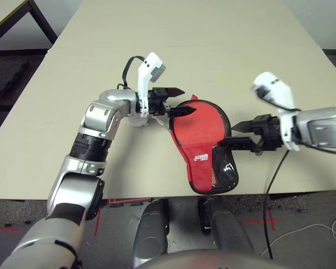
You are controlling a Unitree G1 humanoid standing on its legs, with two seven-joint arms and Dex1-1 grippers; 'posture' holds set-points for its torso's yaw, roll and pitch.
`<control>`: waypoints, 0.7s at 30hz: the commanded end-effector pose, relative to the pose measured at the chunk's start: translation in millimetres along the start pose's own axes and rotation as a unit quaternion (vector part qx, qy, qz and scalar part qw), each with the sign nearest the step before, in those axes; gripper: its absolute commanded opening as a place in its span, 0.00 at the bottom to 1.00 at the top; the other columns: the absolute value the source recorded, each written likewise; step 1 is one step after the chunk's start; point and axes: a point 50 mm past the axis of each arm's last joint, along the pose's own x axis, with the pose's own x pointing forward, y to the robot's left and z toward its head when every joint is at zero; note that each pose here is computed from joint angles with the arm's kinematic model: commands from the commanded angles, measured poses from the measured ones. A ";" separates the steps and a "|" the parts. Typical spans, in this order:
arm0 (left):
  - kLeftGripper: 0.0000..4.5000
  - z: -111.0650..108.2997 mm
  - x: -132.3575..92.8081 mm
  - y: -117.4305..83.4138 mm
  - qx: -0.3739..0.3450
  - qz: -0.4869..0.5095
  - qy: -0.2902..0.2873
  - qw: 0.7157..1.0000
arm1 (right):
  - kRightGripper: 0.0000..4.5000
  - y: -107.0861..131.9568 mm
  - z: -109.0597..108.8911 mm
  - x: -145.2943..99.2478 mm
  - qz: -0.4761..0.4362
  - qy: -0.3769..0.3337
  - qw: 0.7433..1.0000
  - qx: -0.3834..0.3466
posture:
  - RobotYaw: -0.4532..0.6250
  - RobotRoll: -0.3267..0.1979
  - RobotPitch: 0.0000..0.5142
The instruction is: Store the ping-pong paddle in its case and zip it.
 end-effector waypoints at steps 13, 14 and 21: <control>1.00 17.0 -59.6 28.7 0.084 0.063 0.089 0.990 | 0.99 -5.3 7.2 49.8 0.045 0.015 0.993 -0.104 | 0.42 0.62 0.30; 1.00 17.7 -65.5 29.7 0.086 0.067 0.099 0.989 | 0.99 -5.8 6.3 52.1 0.046 0.017 0.993 -0.104 | 0.42 0.62 0.30; 1.00 20.5 -93.3 36.3 0.089 0.089 0.151 0.981 | 0.99 -15.4 -4.8 60.8 0.032 0.042 0.992 -0.116 | 0.44 0.62 0.28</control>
